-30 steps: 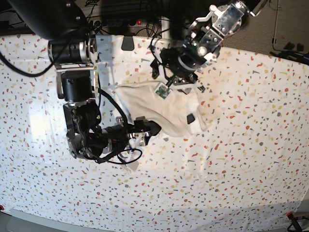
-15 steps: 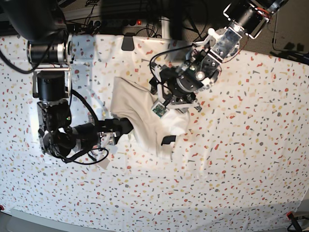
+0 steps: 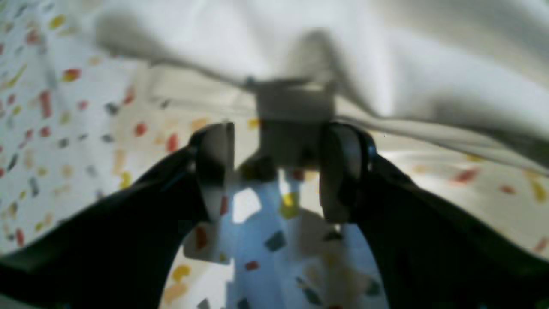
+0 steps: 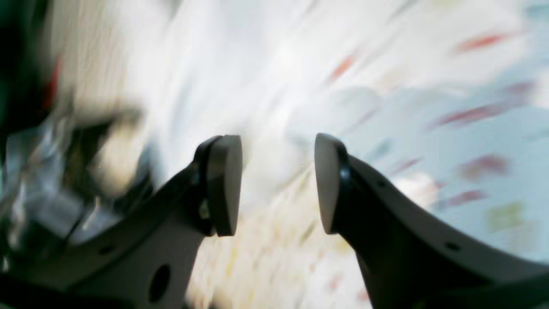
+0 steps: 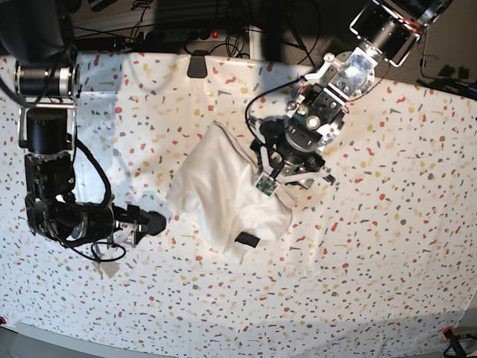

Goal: Fold the T-shirt properly

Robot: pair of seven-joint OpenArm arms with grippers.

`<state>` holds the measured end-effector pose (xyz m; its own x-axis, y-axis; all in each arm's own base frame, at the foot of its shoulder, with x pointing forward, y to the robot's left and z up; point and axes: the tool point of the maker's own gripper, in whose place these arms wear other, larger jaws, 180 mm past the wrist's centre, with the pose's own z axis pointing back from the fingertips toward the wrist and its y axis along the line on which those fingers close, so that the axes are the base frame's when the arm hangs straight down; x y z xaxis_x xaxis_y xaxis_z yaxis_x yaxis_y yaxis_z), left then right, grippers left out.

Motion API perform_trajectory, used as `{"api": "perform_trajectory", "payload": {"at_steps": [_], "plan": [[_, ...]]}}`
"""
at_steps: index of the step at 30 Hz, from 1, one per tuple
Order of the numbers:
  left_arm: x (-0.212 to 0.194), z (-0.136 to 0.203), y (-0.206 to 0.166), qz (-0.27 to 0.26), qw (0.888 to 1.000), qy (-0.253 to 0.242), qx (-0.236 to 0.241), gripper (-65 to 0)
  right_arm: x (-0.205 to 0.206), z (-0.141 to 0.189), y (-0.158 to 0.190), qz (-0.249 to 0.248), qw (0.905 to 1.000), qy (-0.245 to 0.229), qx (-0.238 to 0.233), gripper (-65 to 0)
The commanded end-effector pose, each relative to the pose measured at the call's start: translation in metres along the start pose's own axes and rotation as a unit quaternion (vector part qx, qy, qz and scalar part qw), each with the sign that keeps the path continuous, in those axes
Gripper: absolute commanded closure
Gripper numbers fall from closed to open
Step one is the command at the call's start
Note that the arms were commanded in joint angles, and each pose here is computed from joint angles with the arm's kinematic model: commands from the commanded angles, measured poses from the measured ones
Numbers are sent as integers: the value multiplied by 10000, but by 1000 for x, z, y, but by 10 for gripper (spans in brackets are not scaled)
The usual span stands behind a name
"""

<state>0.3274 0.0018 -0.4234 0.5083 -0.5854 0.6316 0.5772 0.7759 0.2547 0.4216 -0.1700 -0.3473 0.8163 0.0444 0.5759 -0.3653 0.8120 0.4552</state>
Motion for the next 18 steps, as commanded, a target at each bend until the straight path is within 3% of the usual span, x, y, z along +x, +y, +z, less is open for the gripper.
{"api": "perform_trajectory", "payload": {"at_steps": [1, 3, 6, 12, 18], "plan": [[-7, 0, 8, -46, 9997, 217, 122, -322, 25, 9, -4, 269, 9990, -275, -208, -267], [-8, 0, 8, -50, 9997, 225, 124, -322, 21, 3, -11, 471, 9975, -129, -519, -267], [-7, 0, 8, -54, 9997, 218, 128, -322, 12, -8, -6, 583, 9964, 122, -599, -267], [-8, 0, 8, -54, 9997, 220, 127, -322, 31, -18, -16, 1170, 9856, -277, -1191, -266], [-8, 0, 9, -64, 9997, 218, 133, -322, 8, -30, -12, 1132, 9868, 101, -1154, -266]]}}
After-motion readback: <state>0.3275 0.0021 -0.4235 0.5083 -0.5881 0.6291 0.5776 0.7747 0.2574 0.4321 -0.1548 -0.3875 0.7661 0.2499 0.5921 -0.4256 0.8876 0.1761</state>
